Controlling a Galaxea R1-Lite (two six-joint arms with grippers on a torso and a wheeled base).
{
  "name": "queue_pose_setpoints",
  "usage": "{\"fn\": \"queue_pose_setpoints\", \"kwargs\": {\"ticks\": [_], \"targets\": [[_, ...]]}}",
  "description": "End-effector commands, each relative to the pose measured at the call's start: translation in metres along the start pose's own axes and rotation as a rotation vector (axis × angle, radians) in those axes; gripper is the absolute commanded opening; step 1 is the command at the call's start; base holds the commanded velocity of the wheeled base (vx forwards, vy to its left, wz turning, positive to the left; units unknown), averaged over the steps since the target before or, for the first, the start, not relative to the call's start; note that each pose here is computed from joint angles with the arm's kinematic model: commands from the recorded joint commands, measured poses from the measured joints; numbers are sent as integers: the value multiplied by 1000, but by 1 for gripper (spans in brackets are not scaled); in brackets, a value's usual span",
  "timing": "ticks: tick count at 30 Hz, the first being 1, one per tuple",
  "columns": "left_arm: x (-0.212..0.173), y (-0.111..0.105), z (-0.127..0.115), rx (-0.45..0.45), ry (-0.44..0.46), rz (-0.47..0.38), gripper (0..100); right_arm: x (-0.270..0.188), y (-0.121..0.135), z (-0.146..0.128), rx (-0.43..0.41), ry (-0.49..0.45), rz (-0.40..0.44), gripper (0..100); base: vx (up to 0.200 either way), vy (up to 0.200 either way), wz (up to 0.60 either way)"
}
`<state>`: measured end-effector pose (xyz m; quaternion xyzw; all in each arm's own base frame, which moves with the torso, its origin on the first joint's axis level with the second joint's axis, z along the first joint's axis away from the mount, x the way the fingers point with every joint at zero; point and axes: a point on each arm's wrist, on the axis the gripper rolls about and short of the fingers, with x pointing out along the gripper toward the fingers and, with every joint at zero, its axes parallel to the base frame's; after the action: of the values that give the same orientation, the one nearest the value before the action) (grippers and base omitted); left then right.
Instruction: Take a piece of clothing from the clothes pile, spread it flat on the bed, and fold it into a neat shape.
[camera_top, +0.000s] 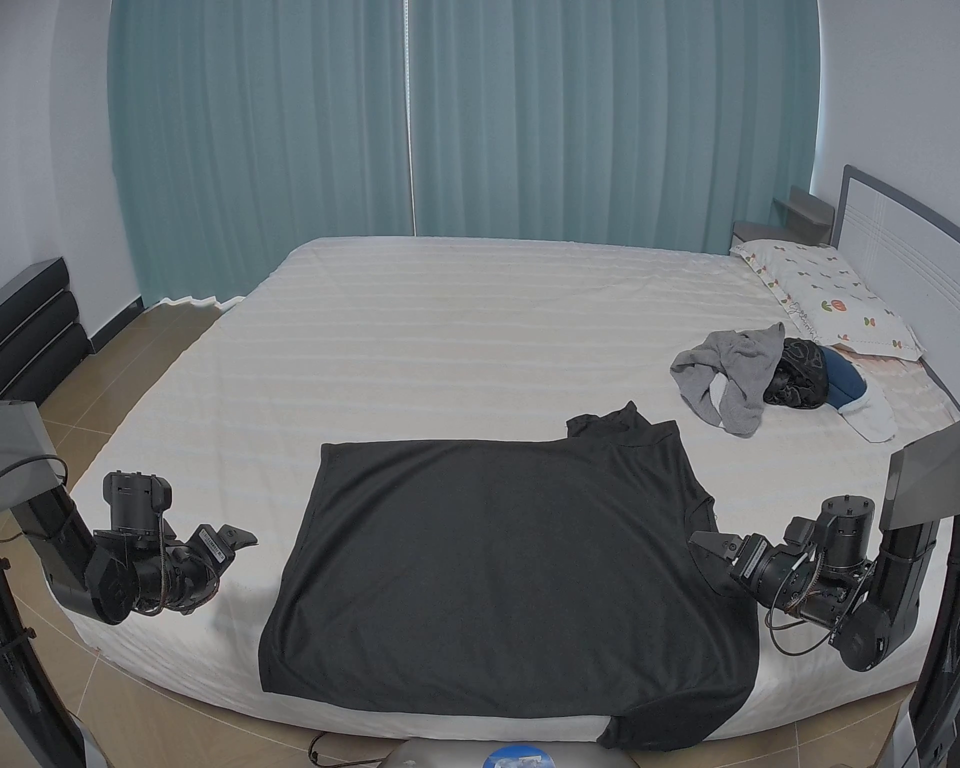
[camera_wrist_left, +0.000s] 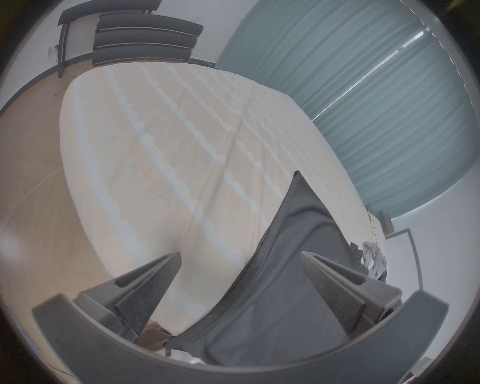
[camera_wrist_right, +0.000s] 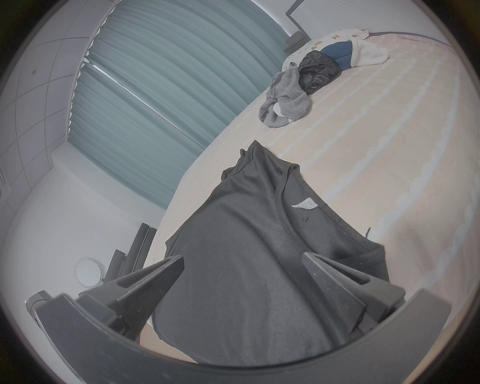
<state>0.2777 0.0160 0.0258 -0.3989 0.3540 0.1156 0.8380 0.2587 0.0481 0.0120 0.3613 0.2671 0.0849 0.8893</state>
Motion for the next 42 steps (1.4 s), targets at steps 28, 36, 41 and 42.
{"fn": "queue_pose_setpoints", "kwargs": {"ticks": [28,36,41,42], "targets": [[17,-48,16,56,-31,-117,100,1,2,-1,-4,-1,14,100,43,0,0],[72,-84,34,81,-24,-151,100,2,1,-2,-2,7,13,100,0,0,0],[115,-103,39,104,-51,-168,100,2,1,-2,-1,8,10,100,0,0,0],[123,-106,40,104,-64,-171,100,2,0,-2,-1,9,11,100,0,0,0]]}}
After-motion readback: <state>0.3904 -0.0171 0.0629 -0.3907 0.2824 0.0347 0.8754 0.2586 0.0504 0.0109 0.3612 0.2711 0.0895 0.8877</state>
